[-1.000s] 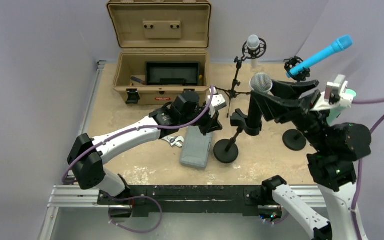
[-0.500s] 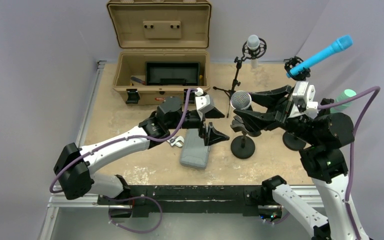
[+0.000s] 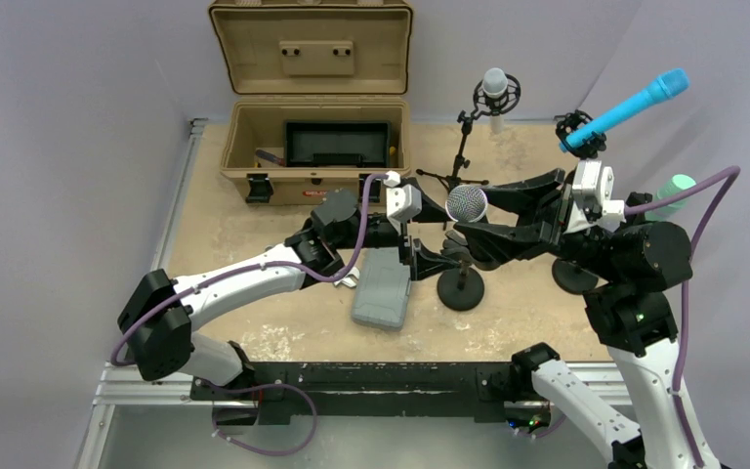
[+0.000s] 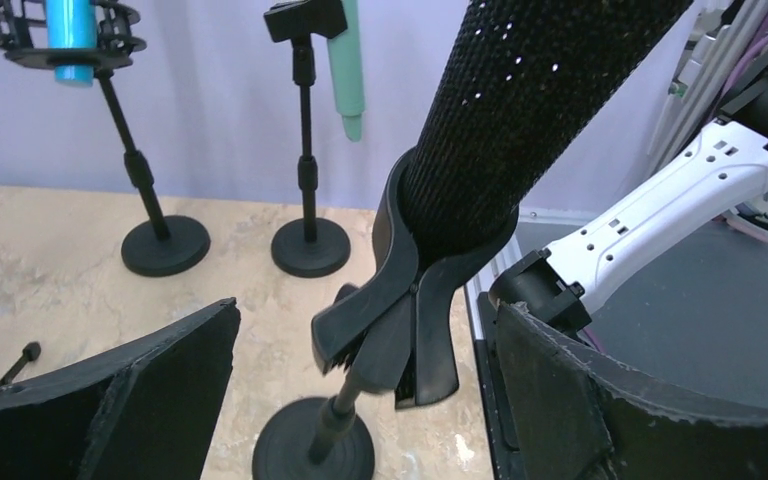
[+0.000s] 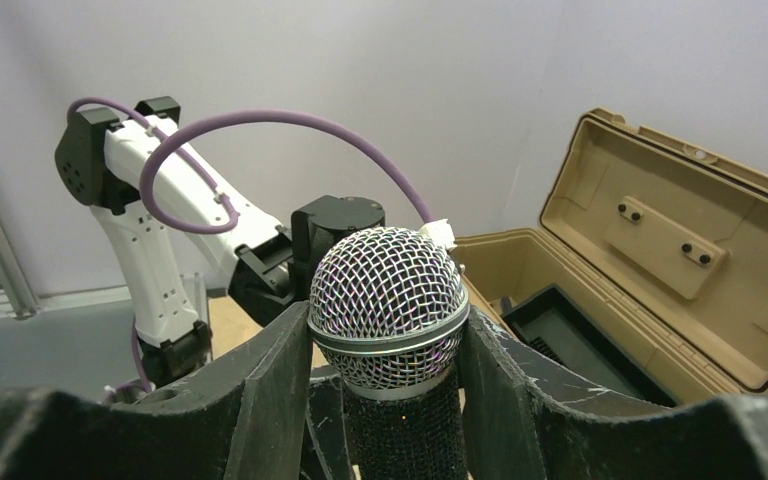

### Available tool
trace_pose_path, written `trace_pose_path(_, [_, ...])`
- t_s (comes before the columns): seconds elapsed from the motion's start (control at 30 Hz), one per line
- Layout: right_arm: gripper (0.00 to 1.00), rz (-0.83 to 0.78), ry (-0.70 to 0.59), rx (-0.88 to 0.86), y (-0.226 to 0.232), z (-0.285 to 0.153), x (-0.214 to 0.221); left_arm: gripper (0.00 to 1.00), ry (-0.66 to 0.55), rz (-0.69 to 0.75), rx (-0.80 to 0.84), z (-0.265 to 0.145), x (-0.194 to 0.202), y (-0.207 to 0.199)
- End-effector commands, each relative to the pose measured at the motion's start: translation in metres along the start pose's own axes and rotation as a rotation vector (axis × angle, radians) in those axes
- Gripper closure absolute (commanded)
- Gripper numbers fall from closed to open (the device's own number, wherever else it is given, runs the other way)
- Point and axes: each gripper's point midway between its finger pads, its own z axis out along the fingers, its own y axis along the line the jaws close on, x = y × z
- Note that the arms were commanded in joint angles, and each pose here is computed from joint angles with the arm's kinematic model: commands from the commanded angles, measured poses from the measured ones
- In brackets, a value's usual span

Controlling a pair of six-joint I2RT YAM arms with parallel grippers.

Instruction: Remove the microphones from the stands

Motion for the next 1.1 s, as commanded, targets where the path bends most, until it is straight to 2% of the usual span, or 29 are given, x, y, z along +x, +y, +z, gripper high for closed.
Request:
trace_pose_path(0.0, [1.0,-0.092,-0.101,-0.037,0.006,0.003,-0.03,0.09,-0.074,0.089,0.102,0.015,-0.026,-0.016])
trace_pose_path(0.1, [1.0,-0.089,-0.106,-0.037,0.006,0.004,-0.031,0.17,-0.054,0.083,0.124,0.016,-0.017,-0.021])
trace_pose_path(0.27, [1.0,-0.084,-0.101,-0.033,0.005,0.004,-0.028,0.16,-0.04,0.068,0.134,0.013,-0.007,-0.024])
trace_pose_path(0.47, [1.0,-0.082,-0.101,-0.029,0.004,0.004,-0.027,0.34,-0.014,0.055,0.121,0.017,-0.001,-0.019])
trace_pose_path(0.57, [1.0,-0.084,-0.103,-0.031,0.005,0.004,-0.028,0.33,0.0,0.042,0.112,0.018,0.006,-0.016])
trace_pose_path(0.67, [1.0,-0.085,-0.104,-0.032,0.005,0.004,-0.029,0.22,0.017,0.037,0.095,0.018,0.013,-0.012])
trace_pose_path(0.77, [1.0,-0.085,-0.104,-0.034,0.005,0.004,-0.029,0.25,0.019,0.039,0.083,0.018,0.014,-0.01])
trace_pose_path(0.87, [1.0,-0.086,-0.11,-0.037,0.006,0.003,-0.029,0.44,0.021,0.037,0.067,0.018,0.014,-0.007])
trace_pose_path(0.9, [1.0,-0.084,-0.111,-0.037,0.006,0.003,-0.028,0.55,0.022,0.035,0.059,0.018,0.014,-0.006])
trace_pose_path(0.97, [1.0,-0.083,-0.11,-0.034,0.005,0.003,-0.027,0.85,0.03,0.031,0.032,0.015,0.015,-0.003])
trace_pose_path(1.03, [1.0,-0.082,-0.106,-0.026,0.004,0.002,-0.025,0.98,0.059,0.038,0.029,0.012,0.02,-0.004])
trace_pose_path(1.07, [1.0,-0.084,-0.106,-0.017,0.004,0.002,-0.026,1.0,0.083,0.033,0.025,0.01,0.025,-0.004])
